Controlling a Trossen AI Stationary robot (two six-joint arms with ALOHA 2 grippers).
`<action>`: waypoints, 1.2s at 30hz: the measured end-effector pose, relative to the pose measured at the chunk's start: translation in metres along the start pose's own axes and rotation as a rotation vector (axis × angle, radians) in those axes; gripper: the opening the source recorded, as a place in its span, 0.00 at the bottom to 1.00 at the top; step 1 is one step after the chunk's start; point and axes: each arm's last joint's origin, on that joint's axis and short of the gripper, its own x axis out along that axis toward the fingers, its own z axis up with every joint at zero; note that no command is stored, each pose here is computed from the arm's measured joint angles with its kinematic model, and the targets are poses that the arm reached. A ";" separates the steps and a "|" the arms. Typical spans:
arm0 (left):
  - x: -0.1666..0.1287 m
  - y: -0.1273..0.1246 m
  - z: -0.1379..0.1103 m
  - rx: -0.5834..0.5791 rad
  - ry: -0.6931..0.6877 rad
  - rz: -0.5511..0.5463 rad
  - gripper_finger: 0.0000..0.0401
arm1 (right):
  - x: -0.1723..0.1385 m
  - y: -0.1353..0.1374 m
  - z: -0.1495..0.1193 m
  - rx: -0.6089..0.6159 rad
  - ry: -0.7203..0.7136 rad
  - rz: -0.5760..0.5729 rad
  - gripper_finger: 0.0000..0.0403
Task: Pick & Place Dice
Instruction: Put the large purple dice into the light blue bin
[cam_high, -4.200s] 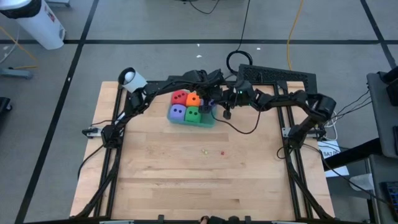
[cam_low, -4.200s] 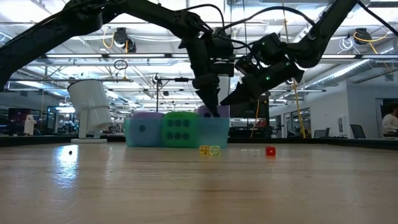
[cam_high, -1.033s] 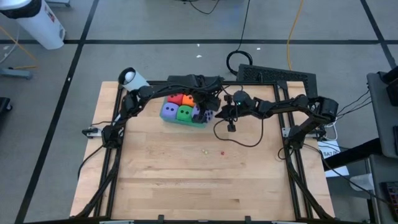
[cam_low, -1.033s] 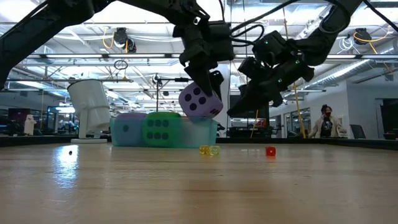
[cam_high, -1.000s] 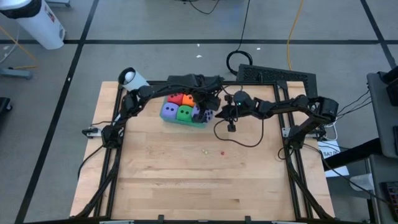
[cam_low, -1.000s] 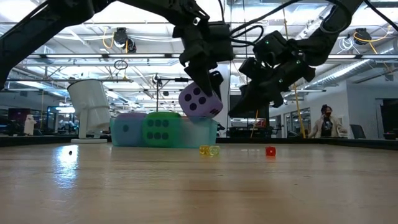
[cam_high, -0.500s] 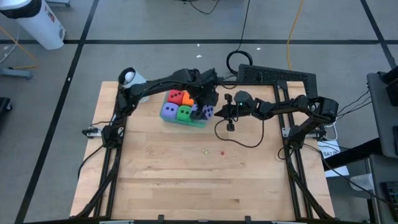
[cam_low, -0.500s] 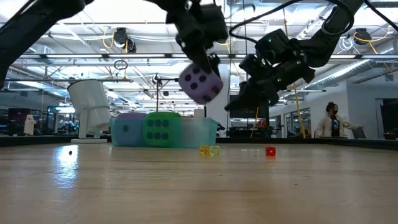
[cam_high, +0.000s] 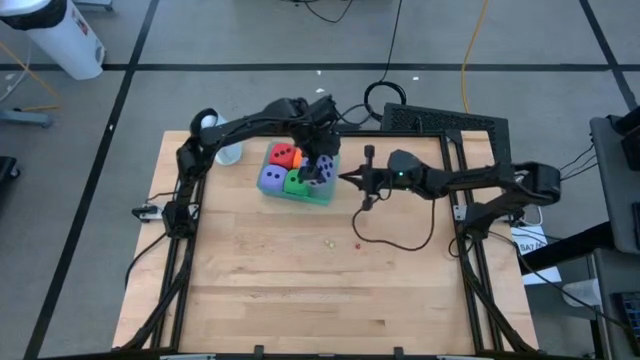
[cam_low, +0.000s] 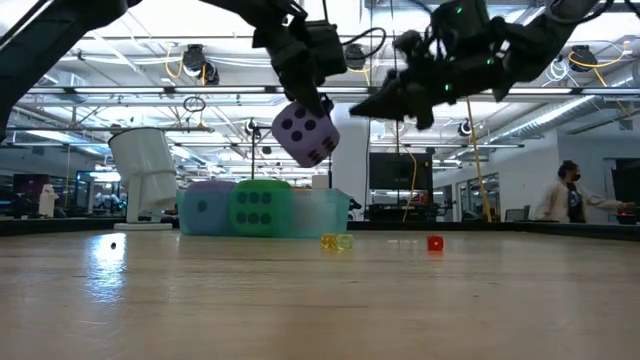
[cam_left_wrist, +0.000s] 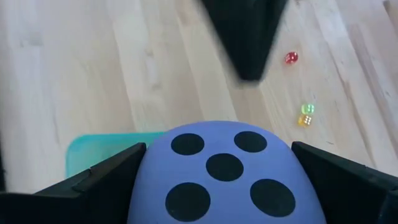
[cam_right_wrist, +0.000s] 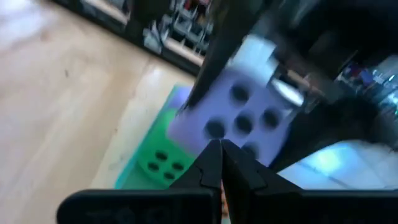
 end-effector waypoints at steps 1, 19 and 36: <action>0.003 0.000 -0.002 -0.002 0.005 -0.004 0.99 | -0.003 -0.001 0.005 -0.004 -0.020 -0.006 0.00; 0.022 -0.021 0.014 0.118 -0.031 0.026 0.99 | 0.020 -0.028 -0.005 0.076 0.040 0.235 0.00; 0.016 -0.013 0.002 0.114 -0.053 -0.083 0.99 | 0.003 -0.017 0.024 0.046 0.057 0.199 0.00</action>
